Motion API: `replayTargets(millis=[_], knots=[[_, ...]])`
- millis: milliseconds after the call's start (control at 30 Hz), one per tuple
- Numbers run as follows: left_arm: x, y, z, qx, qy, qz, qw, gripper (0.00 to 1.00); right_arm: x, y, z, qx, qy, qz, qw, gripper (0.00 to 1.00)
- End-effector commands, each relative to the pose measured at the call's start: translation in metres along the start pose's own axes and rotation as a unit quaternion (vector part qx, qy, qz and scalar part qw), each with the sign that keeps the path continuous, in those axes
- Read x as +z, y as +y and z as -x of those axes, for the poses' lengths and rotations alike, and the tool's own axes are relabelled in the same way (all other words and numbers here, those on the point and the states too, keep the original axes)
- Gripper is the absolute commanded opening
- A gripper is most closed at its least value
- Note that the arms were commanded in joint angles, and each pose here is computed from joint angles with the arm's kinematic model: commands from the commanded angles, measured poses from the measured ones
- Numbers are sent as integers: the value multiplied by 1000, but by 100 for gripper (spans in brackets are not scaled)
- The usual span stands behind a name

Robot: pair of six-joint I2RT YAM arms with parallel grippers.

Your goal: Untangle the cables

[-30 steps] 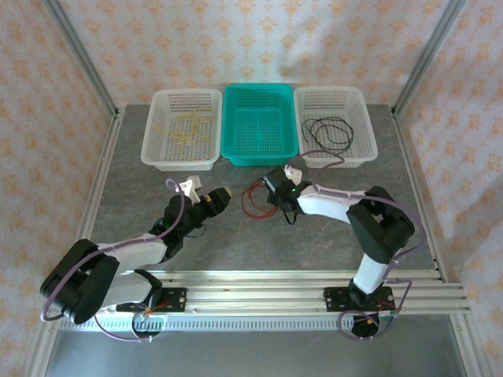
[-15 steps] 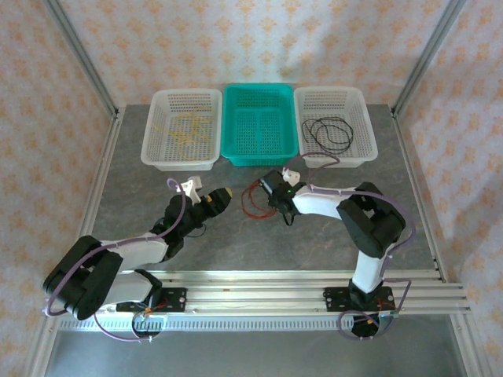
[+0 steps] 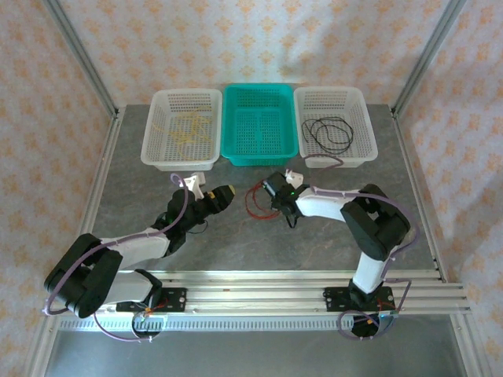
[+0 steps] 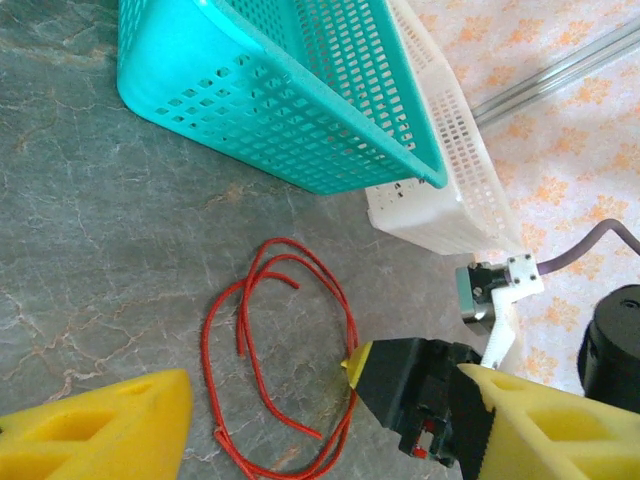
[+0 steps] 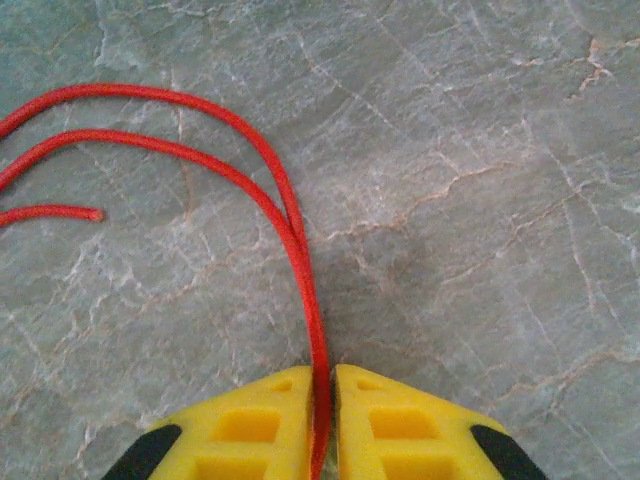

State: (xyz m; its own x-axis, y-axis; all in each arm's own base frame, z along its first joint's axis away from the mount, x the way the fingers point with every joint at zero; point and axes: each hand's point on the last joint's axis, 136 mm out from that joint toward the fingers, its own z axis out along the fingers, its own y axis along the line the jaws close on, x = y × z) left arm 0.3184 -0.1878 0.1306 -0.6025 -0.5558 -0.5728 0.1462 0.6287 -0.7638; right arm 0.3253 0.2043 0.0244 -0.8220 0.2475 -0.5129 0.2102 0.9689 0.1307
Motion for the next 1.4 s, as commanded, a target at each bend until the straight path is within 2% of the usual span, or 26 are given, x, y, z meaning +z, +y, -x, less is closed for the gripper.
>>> replayTargets(millis=[0, 367, 533, 733, 933, 1367], knots=[[4, -4, 6, 19, 1, 3, 1000, 70, -21, 6, 14, -6, -25, 29, 999, 12], [14, -35, 6, 81, 39, -47, 995, 71, -90, 17, 38, -76, -86, 137, 984, 10], [16, -65, -1, 109, 70, -114, 985, 72, -128, 24, 60, -73, -120, 173, 975, 10], [18, -87, -12, 158, 90, -133, 974, 73, -174, 30, 88, -55, -154, 217, 962, 10], [21, -99, -6, 175, 76, -132, 973, 72, -220, 31, 106, -80, -187, 257, 945, 9], [32, -133, 10, 226, 68, -143, 961, 72, -280, 30, 136, -99, -225, 287, 926, 4]])
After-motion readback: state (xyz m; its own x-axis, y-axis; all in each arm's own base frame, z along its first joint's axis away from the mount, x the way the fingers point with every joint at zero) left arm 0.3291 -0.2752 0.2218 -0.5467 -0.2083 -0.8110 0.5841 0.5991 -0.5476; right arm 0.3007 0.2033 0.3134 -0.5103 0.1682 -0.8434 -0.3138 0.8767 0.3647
